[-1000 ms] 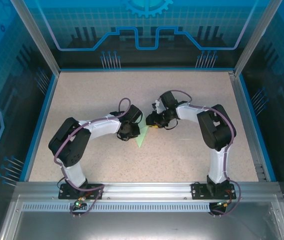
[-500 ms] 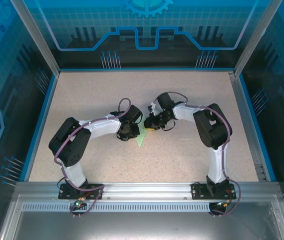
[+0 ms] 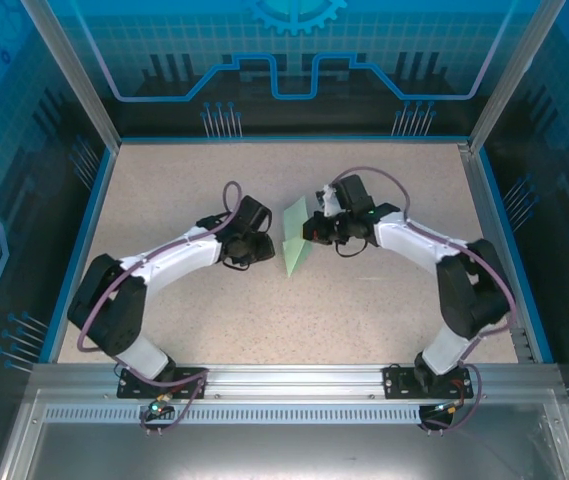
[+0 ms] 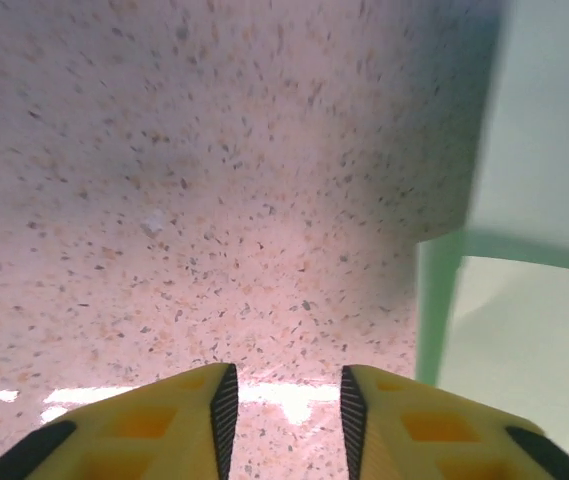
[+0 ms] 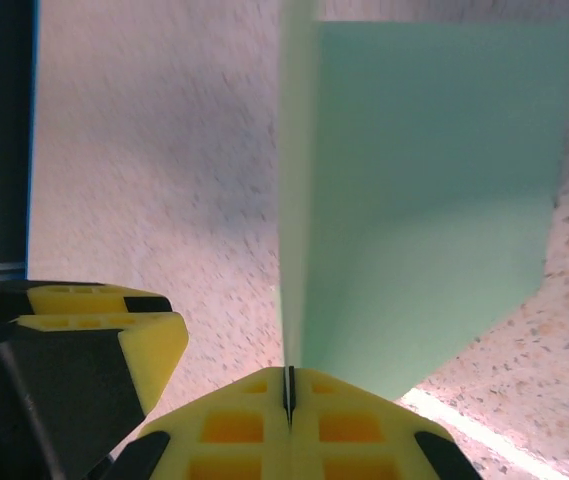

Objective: Fold a paper plane with a square sheet of paper (pick it up from the middle)
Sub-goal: Third fold the triangle at the center of the table.

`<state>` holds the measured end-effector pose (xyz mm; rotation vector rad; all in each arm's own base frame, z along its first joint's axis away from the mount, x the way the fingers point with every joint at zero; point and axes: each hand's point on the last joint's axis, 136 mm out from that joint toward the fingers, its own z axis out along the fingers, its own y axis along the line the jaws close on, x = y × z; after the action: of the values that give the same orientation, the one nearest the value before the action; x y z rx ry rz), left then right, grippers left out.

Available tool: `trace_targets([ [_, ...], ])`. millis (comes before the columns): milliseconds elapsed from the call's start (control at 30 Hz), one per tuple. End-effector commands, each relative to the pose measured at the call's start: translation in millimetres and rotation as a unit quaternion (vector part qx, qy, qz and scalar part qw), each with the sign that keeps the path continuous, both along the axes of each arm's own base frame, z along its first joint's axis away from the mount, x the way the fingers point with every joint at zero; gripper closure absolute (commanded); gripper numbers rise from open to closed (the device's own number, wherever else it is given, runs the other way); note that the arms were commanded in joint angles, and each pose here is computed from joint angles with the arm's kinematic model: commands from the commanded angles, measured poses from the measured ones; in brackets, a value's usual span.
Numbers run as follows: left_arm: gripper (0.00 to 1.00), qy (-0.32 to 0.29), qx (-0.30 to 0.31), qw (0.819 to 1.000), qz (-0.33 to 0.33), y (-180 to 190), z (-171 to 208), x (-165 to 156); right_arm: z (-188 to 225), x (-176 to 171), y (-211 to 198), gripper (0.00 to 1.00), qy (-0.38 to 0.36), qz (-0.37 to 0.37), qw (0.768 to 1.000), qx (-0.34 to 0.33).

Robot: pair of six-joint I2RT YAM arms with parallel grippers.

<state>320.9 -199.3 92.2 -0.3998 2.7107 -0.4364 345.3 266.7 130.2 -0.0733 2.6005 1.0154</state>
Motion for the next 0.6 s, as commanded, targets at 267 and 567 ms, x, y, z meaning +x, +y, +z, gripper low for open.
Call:
trace_targets([
  [267, 0.3, -0.091, -0.033, 0.994, -0.045, 14, 34, 1, 2, -11, -10, 0.98, 0.031, -0.148, 0.987, -0.058],
  [567, 0.23, -0.204, -0.054, 0.962, -0.174, -18, 32, 7, -37, -3, -6, 1.0, 0.123, -0.291, 0.947, -0.062],
])
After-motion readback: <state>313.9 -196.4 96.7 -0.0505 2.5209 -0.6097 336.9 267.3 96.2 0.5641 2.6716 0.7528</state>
